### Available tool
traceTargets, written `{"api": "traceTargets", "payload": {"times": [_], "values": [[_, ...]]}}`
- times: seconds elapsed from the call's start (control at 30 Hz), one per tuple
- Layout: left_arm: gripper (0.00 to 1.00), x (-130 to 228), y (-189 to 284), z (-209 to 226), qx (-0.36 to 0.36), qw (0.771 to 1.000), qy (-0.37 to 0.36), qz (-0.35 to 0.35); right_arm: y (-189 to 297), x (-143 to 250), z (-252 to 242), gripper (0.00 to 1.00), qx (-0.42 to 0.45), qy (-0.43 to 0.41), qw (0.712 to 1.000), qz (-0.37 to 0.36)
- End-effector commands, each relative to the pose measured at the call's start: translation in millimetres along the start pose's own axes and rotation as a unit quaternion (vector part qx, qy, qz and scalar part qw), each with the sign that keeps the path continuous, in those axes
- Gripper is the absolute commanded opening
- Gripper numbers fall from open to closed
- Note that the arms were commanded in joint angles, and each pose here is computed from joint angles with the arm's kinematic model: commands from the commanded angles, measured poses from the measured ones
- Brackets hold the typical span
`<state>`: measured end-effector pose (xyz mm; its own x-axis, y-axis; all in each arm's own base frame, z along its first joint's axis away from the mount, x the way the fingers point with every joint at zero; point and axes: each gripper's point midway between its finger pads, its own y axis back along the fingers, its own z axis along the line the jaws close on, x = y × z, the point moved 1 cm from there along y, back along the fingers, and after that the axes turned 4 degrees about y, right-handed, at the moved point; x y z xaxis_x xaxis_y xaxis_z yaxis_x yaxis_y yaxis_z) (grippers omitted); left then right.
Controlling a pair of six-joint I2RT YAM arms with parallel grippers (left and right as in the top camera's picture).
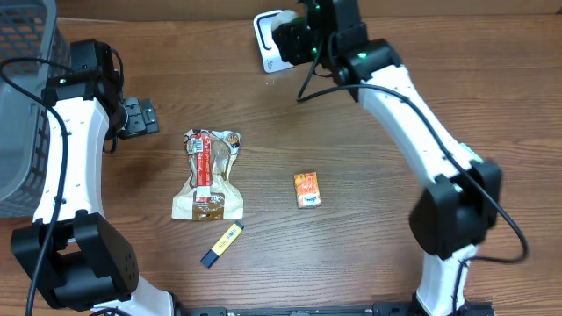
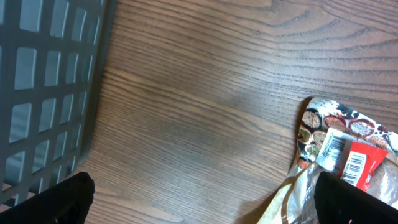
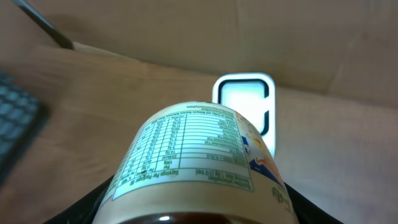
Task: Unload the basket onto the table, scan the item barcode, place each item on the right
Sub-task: 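Hold the jar in front of the white scanner window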
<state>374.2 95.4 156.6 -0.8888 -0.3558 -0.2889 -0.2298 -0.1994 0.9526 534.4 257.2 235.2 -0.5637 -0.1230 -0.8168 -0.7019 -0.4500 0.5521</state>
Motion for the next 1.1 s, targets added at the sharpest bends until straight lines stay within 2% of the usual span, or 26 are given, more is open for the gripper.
{"api": "traceTargets", "payload": {"times": [0.0,0.33,0.53,0.83,1.07], "values": [[1.00,-1,1,-2,0.002,1.000,-0.011,-0.001,-26,-5,-16,0.11,0.036,0.050,0.998,-0.030],[1.00,-1,1,-1,0.002,1.000,-0.010,-0.001,-89,-24,-30,0.10,0.045,0.060,0.983,-0.169],[0.99,-1,1,-1,0.002,1.000,-0.010,-0.001,-113,-19,-36,0.09,0.049,0.061,0.973,-0.217],[1.00,-1,1,-1,0.002,1.000,-0.010,-0.001,-145,12,-50,0.06,0.066,0.057,0.969,-0.231],[1.00,-1,1,-1,0.002,1.000,-0.010,-0.001,-146,13,-51,0.06,0.066,0.057,0.969,-0.233]]}}
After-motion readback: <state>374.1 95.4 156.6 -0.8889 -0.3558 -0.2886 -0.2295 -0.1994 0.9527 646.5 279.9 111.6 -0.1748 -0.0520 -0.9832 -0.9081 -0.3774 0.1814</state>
